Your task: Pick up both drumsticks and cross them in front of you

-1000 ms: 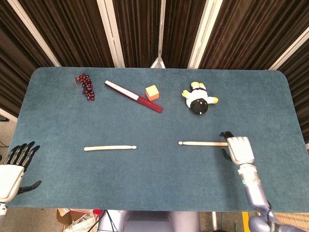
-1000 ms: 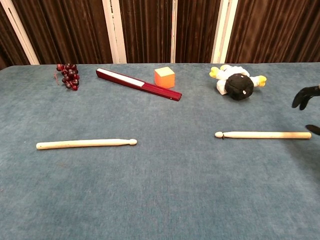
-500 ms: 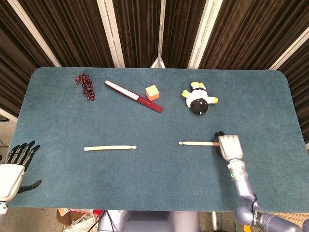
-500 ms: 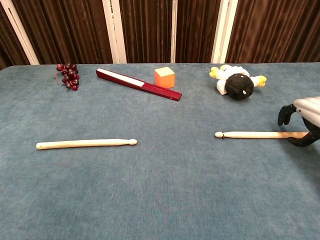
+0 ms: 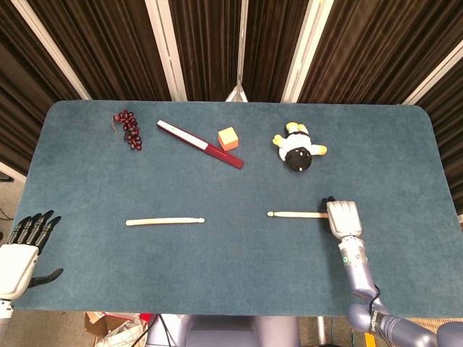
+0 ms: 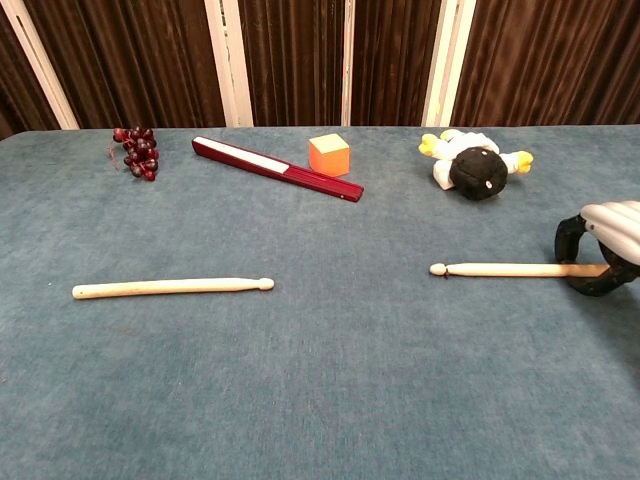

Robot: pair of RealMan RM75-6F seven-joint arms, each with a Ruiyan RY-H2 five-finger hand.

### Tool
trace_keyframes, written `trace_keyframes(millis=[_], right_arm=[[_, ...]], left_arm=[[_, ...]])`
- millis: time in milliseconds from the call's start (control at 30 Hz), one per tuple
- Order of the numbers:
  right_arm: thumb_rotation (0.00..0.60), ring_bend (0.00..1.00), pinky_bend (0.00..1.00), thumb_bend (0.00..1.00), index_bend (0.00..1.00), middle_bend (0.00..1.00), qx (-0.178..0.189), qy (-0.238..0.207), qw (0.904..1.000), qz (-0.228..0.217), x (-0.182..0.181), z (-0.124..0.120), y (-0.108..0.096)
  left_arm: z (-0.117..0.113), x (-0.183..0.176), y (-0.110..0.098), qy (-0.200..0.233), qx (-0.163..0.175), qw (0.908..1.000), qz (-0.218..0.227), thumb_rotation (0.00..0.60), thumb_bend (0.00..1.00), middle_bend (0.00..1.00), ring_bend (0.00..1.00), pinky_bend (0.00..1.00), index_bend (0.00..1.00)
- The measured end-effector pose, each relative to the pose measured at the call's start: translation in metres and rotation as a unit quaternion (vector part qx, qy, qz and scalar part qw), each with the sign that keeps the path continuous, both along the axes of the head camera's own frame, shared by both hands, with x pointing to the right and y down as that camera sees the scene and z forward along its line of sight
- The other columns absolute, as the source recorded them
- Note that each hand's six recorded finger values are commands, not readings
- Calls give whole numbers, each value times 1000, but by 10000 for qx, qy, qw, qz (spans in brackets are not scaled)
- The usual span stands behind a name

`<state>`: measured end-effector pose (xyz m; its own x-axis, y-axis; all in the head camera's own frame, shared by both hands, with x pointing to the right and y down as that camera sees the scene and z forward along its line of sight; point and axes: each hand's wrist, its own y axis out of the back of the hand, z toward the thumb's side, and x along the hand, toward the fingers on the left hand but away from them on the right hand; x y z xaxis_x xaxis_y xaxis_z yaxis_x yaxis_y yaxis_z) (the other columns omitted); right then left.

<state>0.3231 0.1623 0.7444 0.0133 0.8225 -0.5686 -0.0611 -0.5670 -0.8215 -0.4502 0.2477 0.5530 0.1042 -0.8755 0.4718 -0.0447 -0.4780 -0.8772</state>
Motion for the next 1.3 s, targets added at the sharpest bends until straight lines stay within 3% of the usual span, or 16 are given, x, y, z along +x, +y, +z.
trace_keyframes(millis=[233,533,667,767,833,933,1000,1133,1300], right_arm=[[600,741,779,402,725,631,25,0,10000,-45,0,3,3],[600,741,779,507,759,654,157,-301,9993,-171,-6,-1,4],[600,742,779,510,759,654,166,-412,9988,-192,-6,-4,3],[600,742,779,510,759,654,169,-500,9984,-188,-7,-6,3],[600,742,779,510,759,654,174,-550,9982,-181,-7,-7,2],[600,741,779,511,759,654,189,-614,9978,-157,-8,-9,1],[600,741,779,510,759,654,200,-651,9976,-134,-8,-10,1],[600,742,779,511,759,654,210,-678,9974,-104,-7,-12,0],[600,741,779,513,759,654,219,-707,9972,-67,-7,-13,-1]], left_arm=[[1,0,0,-10,-30,10000,-6,600,86,0,0,47,28],[1,1,-2,13,-62,10000,-36,600,86,0,0,51,38],[2,7,-9,98,-104,9999,-45,600,125,2,20,140,66],[3,16,-24,92,-91,9999,25,600,164,44,137,299,115],[7,21,-36,30,-102,9999,84,600,218,142,350,504,164],[12,30,-55,-139,-102,9996,207,600,261,314,596,727,270],[18,37,-69,-280,-102,9992,281,600,274,389,695,820,325],[35,51,-93,-447,-197,9985,265,600,309,401,775,898,345],[66,82,-114,-590,-479,9967,270,600,310,390,783,904,357]])
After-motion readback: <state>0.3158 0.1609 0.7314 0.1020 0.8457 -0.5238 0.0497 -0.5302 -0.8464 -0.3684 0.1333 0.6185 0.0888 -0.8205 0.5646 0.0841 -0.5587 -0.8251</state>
